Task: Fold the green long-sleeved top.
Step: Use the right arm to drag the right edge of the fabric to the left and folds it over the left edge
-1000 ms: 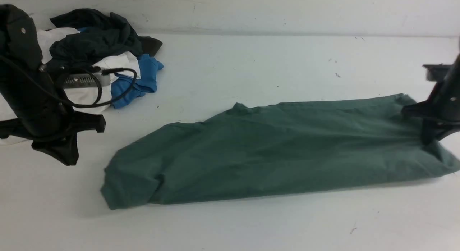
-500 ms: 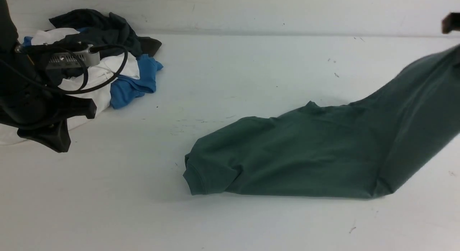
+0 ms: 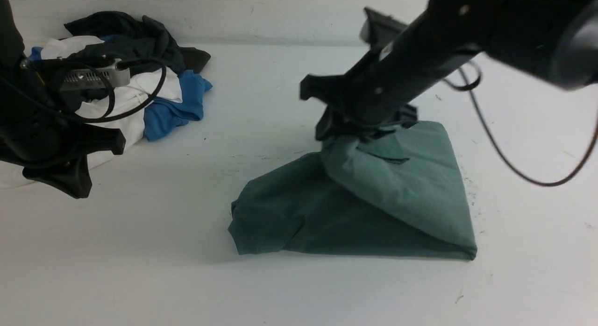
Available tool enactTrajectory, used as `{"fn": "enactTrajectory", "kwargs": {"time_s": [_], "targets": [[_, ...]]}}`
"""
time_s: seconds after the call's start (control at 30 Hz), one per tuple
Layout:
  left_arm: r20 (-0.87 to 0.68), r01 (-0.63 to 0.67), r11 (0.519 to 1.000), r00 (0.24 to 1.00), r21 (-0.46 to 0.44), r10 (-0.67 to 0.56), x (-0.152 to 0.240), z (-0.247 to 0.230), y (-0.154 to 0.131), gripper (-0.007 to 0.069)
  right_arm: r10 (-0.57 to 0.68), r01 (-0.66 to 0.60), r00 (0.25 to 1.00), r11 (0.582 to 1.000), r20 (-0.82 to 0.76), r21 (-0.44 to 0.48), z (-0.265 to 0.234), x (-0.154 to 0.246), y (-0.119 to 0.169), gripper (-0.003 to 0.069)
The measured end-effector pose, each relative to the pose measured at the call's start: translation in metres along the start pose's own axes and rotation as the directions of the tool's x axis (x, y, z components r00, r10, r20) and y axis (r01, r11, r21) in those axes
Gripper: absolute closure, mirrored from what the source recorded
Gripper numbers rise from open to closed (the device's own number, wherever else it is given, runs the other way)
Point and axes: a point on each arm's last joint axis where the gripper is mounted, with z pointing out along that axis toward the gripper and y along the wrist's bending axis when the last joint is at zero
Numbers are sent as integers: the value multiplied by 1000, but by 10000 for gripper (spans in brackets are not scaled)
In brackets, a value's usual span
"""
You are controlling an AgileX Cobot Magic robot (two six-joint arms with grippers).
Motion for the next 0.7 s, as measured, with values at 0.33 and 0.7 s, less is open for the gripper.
{"fn": "enactTrajectory", "kwargs": {"time_s": [0.33,0.7], "targets": [[7,-1,1000,1000,0,1,-1,0,0,629,14,-18,998,998,-67,-59,76,28,14,367],[19,-3,1000,1000,-3,3,-2,0,0,629,-222,236,955,970,-198,50,-11,0,9,261]]}}
